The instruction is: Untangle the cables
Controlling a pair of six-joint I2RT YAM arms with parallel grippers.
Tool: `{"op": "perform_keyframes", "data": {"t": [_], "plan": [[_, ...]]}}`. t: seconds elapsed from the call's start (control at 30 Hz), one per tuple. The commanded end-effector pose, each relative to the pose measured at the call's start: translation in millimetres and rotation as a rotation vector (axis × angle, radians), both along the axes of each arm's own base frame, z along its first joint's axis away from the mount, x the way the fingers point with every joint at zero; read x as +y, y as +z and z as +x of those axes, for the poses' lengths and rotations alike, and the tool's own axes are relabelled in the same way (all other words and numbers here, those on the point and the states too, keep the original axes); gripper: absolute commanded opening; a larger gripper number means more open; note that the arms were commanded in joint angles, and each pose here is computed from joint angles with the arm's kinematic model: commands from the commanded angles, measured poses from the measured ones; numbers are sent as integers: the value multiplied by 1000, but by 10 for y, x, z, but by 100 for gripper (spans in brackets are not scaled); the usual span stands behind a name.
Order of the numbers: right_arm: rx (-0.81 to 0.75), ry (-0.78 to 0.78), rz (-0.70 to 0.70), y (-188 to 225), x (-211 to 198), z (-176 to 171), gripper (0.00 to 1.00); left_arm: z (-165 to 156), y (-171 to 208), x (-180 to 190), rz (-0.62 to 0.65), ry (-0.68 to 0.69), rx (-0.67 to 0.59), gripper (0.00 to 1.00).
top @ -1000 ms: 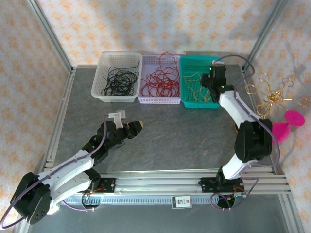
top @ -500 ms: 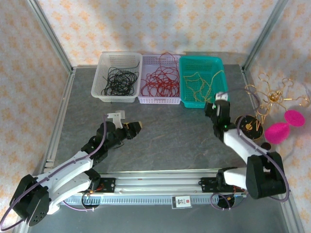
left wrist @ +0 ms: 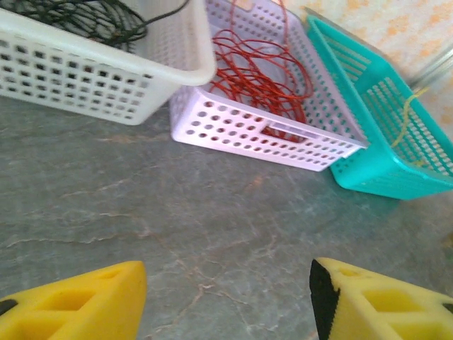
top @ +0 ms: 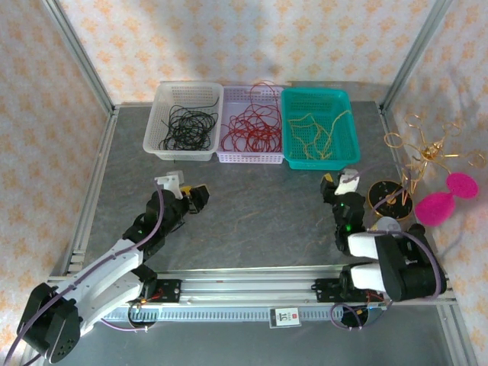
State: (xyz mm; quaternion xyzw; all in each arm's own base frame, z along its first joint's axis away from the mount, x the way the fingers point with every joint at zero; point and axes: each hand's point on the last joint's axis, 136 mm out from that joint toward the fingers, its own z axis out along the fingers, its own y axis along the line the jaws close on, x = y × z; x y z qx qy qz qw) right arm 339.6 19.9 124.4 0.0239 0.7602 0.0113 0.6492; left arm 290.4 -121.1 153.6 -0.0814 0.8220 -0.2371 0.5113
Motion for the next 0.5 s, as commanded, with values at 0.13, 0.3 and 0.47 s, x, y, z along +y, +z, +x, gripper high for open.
{"op": "perform_keyframes", "data": {"t": [0.13,0.3,0.47], "plan": [[-109,53,38,201,-38,113,55,92,-47,383,119,147,-57,73],[-53,30,59,40,-105,239,57,162,50,698,254,264,-125,82],[-31,-61,94,3,-266,334,100,288,162,1160,305,467,-179,99]]}}
